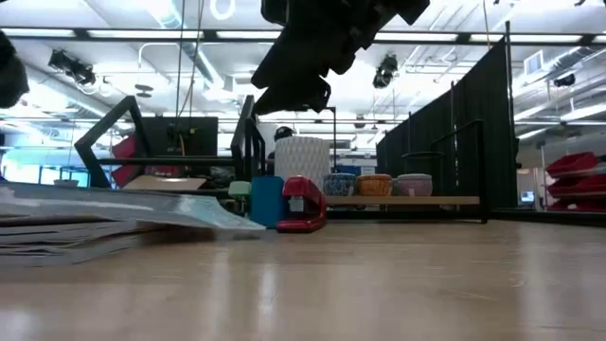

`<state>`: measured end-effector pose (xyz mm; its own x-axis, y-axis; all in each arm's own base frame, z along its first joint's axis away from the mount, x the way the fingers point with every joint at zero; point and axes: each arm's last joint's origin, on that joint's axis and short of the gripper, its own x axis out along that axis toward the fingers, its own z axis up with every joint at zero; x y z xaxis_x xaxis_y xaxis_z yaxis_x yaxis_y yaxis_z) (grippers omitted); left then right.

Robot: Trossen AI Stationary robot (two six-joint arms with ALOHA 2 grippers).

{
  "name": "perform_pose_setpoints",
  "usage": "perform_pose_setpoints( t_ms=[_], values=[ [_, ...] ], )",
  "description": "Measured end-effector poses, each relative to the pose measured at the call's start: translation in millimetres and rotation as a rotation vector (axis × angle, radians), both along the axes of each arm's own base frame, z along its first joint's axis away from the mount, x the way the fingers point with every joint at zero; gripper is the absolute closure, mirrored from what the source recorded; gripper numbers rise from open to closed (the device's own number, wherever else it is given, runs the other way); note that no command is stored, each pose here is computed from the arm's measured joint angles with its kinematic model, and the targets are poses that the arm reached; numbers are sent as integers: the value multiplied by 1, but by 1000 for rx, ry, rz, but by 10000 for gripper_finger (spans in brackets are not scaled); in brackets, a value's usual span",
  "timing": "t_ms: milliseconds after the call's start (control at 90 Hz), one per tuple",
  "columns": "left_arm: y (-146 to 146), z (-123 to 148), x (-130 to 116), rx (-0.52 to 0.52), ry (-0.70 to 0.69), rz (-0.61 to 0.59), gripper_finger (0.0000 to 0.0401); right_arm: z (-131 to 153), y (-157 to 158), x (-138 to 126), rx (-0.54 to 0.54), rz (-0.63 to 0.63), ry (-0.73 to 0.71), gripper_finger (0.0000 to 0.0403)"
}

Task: Stock shelves
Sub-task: Remove the blue book from the bookshelf

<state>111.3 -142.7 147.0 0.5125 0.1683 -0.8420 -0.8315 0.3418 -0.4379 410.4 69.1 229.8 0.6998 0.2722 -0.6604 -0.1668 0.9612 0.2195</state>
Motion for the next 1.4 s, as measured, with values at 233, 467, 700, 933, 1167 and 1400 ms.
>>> perform_pose_setpoints(
  t_ms=[233, 467, 700, 933, 1167, 1400],
  values=[
    [10, -12, 4, 33, -38, 53, 168, 0, 1, 0, 0, 3, 1, 220],
    [16, -10, 8, 107, -111, 91, 269, 0, 2, -1, 0, 15, -1, 225],
    [18, 5, 14, 253, -152, 75, 393, 4, 12, -4, -80, 60, -41, 227],
    [13, 75, 27, 575, -48, -110, 401, 25, 28, -14, -372, 40, -152, 227],
    [-4, 155, 50, 826, -89, -437, 401, 39, 20, -9, -631, 0, -278, 224],
    [-21, 198, 69, 979, -238, -565, 401, 45, 10, -2, -585, 25, -360, 167]
  ],
)
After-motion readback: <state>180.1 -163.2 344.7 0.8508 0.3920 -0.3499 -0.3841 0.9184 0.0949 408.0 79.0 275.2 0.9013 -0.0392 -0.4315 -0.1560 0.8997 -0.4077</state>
